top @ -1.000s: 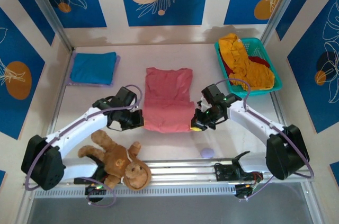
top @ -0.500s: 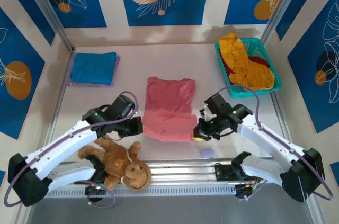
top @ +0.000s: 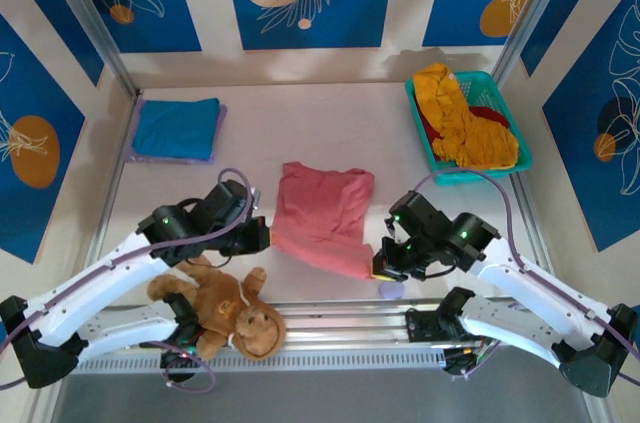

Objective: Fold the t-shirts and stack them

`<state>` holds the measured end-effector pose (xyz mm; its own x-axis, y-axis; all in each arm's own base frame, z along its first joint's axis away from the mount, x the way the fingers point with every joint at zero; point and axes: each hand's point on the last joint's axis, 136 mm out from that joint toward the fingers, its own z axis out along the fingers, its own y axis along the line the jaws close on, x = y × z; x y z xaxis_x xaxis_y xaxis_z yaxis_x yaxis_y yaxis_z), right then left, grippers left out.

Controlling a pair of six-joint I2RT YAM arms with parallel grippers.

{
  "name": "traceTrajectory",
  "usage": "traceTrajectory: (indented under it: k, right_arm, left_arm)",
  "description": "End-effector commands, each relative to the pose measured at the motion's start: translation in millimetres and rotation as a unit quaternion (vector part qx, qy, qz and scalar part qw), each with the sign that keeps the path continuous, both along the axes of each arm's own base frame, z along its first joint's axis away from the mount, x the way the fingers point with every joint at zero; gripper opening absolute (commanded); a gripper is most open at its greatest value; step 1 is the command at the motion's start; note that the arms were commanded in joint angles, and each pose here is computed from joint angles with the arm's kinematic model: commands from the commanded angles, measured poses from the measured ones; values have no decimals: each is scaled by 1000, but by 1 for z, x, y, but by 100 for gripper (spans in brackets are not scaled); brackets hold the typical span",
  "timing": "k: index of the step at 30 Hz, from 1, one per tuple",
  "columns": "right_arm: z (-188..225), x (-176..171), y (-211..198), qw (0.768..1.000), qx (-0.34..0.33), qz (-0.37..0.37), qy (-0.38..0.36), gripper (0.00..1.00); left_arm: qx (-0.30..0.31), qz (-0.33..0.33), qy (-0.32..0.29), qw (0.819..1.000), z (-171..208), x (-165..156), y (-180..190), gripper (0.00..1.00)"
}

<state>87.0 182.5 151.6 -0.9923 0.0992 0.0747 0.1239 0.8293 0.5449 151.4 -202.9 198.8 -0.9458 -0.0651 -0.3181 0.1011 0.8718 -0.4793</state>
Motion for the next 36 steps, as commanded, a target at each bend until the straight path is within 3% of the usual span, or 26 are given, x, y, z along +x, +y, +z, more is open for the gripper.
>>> traceTrajectory:
  k: [1,12,27,36]
  right_arm:
    - [9,7,-3,1000,3,-21,-3,0]
    - [19,45,-3,995,71,-67,8,0]
    - [34,105,-10,993,86,-81,-10,0]
    - [29,169,-18,990,106,-96,-22,0]
  left_arm:
    - [30,6,-24,999,18,9,7,0]
    - [12,11,-8,1000,15,36,-4,0]
    - [-55,15,17,998,16,94,-14,0]
    - [-59,12,33,998,7,141,-16,0]
